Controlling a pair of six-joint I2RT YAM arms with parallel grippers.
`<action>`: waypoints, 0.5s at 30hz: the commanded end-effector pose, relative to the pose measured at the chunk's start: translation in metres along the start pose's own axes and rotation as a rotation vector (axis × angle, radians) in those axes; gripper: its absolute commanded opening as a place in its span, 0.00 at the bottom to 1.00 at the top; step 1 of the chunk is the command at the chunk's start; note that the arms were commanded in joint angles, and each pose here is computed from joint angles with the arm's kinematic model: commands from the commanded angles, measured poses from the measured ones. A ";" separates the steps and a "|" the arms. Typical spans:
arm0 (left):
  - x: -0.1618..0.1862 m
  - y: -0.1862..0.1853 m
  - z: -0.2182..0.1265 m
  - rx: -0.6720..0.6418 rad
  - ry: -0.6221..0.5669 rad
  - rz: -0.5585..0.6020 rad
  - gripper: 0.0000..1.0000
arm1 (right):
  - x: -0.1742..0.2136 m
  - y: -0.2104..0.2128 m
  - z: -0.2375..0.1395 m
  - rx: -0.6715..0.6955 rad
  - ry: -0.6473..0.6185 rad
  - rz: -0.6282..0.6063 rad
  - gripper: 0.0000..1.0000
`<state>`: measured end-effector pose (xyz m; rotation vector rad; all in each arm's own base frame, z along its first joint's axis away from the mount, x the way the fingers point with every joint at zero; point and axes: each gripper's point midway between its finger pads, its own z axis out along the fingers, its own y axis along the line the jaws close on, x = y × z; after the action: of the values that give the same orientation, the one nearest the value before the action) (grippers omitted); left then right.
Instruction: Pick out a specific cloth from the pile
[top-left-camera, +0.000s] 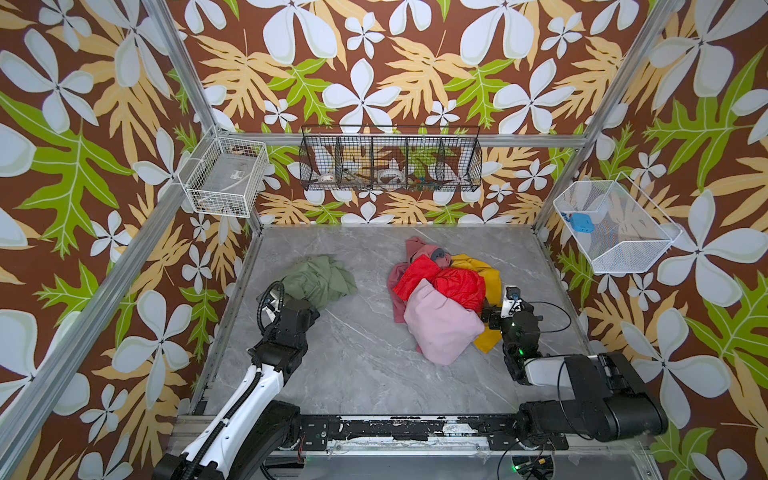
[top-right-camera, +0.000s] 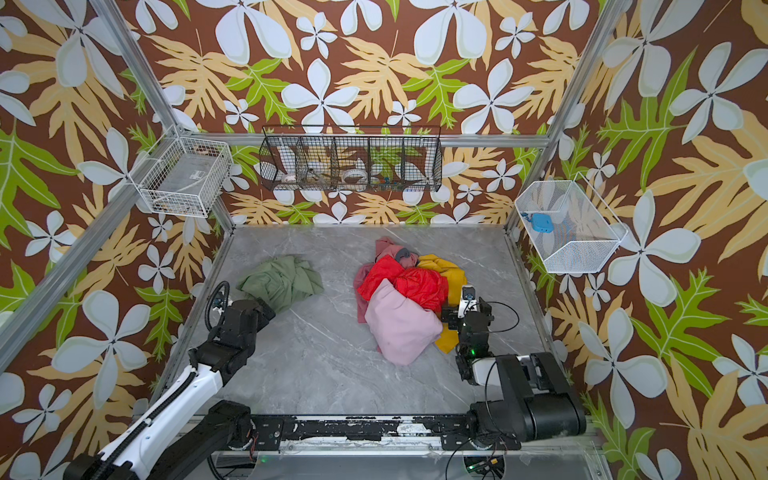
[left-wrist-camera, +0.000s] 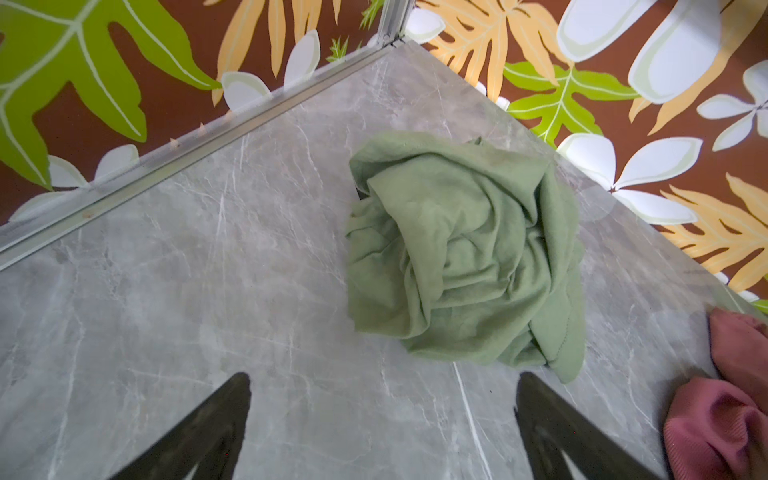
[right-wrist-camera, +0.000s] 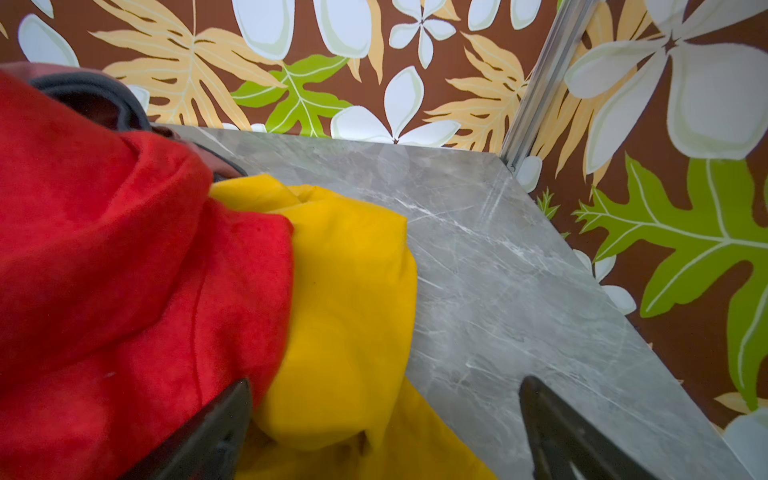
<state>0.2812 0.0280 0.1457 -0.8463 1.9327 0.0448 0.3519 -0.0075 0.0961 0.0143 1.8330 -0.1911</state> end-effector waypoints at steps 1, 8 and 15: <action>-0.013 0.000 -0.002 -0.005 -0.069 0.034 1.00 | -0.022 -0.005 0.007 0.012 -0.065 0.045 1.00; -0.027 0.004 0.003 -0.010 -0.232 0.170 1.00 | -0.021 -0.009 0.013 -0.004 -0.053 0.076 1.00; -0.033 -0.009 -0.004 0.135 -0.472 0.298 1.00 | -0.021 -0.009 0.013 -0.004 -0.052 0.076 1.00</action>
<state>0.2831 0.0441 0.1316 -0.5053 1.7910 0.2969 0.3676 -0.0188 0.1115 0.0788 1.7883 -0.1482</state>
